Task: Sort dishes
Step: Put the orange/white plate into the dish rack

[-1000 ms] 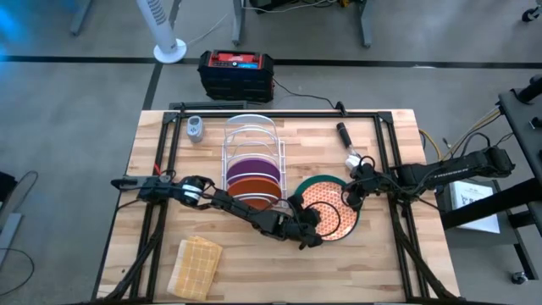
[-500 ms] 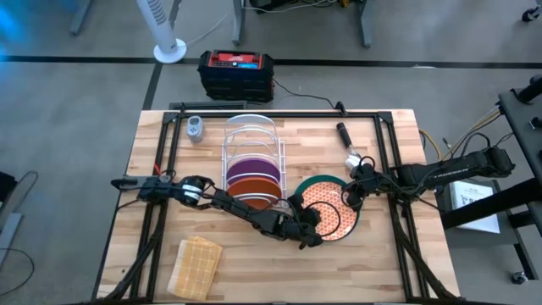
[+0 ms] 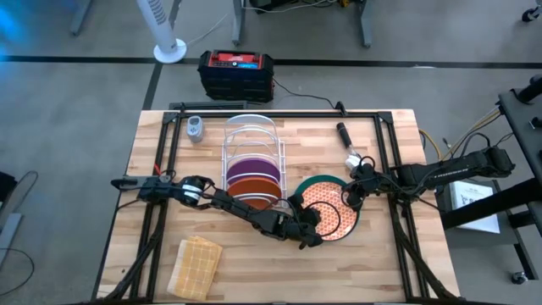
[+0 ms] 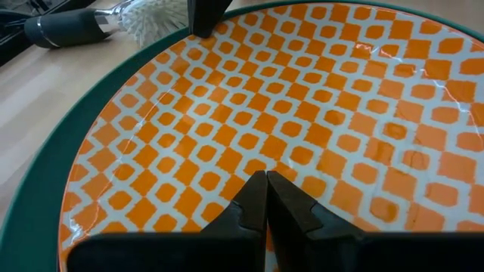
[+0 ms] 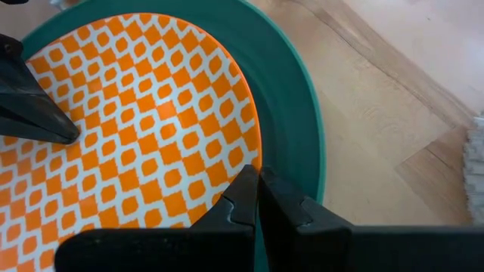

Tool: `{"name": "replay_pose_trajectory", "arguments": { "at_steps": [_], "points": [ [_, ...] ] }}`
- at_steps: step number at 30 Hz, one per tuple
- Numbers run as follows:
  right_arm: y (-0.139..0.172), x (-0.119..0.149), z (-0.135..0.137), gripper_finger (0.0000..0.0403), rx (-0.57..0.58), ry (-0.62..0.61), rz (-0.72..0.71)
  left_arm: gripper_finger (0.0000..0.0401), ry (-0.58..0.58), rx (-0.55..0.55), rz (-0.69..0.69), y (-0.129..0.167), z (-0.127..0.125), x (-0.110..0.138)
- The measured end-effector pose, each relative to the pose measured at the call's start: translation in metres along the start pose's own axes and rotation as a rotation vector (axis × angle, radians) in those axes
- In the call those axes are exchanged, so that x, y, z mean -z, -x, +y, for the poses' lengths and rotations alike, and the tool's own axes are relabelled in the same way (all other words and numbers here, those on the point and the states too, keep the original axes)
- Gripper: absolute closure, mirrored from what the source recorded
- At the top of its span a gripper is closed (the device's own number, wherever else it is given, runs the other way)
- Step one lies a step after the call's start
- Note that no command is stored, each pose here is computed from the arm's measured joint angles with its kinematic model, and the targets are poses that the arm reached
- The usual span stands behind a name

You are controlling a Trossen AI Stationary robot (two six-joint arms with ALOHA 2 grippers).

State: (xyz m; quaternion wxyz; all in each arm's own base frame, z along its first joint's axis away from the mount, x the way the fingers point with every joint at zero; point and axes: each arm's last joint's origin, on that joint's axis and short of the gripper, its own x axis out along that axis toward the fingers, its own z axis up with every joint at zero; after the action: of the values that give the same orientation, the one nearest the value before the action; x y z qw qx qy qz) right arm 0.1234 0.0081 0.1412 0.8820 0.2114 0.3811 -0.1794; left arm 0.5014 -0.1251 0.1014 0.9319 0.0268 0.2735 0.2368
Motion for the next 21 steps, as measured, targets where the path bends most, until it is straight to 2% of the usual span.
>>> {"name": "replay_pose_trajectory", "arguments": {
  "at_steps": [17,21],
  "points": [
    [-0.0003,0.0013,0.0003,0.0402,-0.024,-0.086,0.027,0.0401,-0.002,0.0,0.002,0.0001,-0.0001,0.0003],
    [-0.0004,0.0016,0.0005,0.0382,-0.032,-0.109,0.036,0.0401,-0.002,0.003,0.003,-0.0009,-0.0004,0.0015]
  ]
}}
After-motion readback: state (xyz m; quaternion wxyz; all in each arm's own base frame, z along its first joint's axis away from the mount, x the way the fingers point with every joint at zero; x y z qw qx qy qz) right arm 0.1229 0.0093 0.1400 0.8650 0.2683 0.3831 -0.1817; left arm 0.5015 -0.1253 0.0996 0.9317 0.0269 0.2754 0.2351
